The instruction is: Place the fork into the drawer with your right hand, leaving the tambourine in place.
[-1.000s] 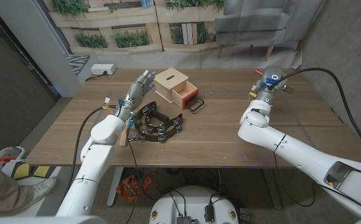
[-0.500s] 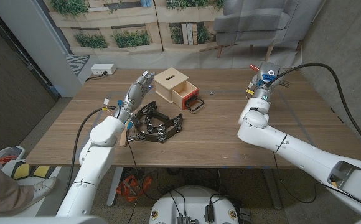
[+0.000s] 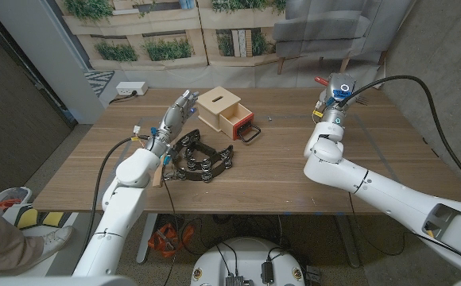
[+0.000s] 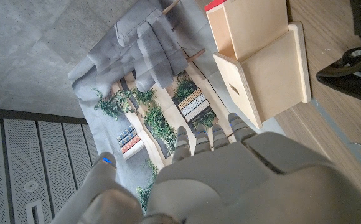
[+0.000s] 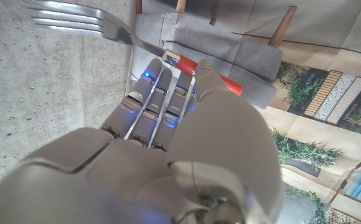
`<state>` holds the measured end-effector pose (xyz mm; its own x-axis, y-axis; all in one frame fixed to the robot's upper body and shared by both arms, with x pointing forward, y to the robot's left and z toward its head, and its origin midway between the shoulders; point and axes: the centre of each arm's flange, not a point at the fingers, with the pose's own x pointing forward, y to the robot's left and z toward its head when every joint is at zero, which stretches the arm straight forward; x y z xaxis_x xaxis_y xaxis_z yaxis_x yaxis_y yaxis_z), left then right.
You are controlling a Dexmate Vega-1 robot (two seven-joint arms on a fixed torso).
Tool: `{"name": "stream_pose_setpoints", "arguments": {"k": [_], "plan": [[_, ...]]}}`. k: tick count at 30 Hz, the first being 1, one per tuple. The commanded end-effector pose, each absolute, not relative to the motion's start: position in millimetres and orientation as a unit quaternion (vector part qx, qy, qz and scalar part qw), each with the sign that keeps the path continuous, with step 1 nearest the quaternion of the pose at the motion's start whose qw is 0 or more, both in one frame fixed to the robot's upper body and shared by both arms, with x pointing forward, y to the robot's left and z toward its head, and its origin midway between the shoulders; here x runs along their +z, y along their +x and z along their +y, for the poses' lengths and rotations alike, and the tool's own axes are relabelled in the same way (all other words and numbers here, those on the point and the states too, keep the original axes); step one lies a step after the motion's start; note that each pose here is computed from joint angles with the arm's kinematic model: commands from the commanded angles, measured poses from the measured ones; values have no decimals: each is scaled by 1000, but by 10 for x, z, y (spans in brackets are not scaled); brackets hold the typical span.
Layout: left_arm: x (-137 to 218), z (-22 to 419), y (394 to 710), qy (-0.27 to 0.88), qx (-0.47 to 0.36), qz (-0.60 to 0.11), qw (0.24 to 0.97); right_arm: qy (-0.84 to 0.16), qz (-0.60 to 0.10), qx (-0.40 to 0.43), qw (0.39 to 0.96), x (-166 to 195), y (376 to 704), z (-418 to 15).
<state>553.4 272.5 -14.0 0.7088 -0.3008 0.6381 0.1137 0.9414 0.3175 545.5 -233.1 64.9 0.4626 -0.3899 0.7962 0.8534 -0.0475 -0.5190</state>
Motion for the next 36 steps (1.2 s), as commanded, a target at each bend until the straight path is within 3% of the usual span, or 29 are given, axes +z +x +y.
{"name": "stream_pose_setpoints", "arguments": {"k": [1, 36], "plan": [[-144, 2713, 5553, 126, -114, -367, 915, -548, -228, -465, 656, 730, 5393, -2262], [-152, 2620, 5607, 120, -113, -367, 915, -547, -268, -444, 657, 891, 5385, -2141]]}}
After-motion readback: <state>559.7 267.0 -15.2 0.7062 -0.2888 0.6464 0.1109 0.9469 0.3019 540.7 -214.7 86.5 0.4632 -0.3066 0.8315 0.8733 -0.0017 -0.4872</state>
